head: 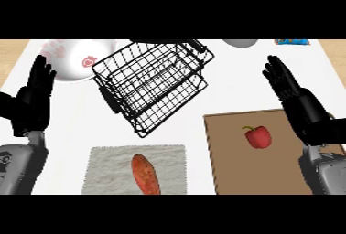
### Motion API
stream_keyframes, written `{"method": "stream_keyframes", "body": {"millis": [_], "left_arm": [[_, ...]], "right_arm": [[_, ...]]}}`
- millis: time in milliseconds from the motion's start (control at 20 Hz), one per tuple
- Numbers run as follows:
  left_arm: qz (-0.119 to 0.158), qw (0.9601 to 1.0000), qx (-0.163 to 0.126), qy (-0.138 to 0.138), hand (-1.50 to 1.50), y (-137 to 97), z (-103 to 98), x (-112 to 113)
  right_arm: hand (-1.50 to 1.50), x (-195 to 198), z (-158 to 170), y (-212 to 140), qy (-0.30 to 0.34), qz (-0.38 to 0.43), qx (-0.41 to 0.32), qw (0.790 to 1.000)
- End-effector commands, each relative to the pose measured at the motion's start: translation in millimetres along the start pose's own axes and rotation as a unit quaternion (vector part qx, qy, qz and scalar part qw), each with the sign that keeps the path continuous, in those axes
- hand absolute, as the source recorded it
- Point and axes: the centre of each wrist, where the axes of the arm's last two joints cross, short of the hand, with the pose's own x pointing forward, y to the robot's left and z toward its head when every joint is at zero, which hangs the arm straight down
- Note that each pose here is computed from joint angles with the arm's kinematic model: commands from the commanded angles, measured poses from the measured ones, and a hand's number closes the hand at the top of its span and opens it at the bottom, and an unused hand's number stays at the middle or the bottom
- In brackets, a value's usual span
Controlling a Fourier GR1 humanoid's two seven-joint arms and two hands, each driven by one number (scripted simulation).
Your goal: Pick the bell pepper from the tray and place it in the tiered basket
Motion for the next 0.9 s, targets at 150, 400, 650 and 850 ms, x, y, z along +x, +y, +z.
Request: {"method": "stream_keyframes", "body": {"millis": [150,400,650,850], "left_arm": [[0.001,0.9949,-0.080,0.061,0.00,-1,25,-26],[0.026,0.9847,-0.126,0.118,0.00,-11,44,-43],[0.023,0.9796,-0.158,0.122,0.00,0,57,-37],[0.026,0.9817,-0.147,0.118,0.00,12,51,-27]], "right_arm": [[1.50,8,18,50,-0.145,0.027,0.165,0.975],[-1.50,-31,44,19,-0.045,0.174,-0.093,0.979],[-1.50,-66,81,48,-0.126,0.230,-0.082,0.961],[-1.50,-37,96,38,-0.135,0.335,-0.065,0.930]]}}
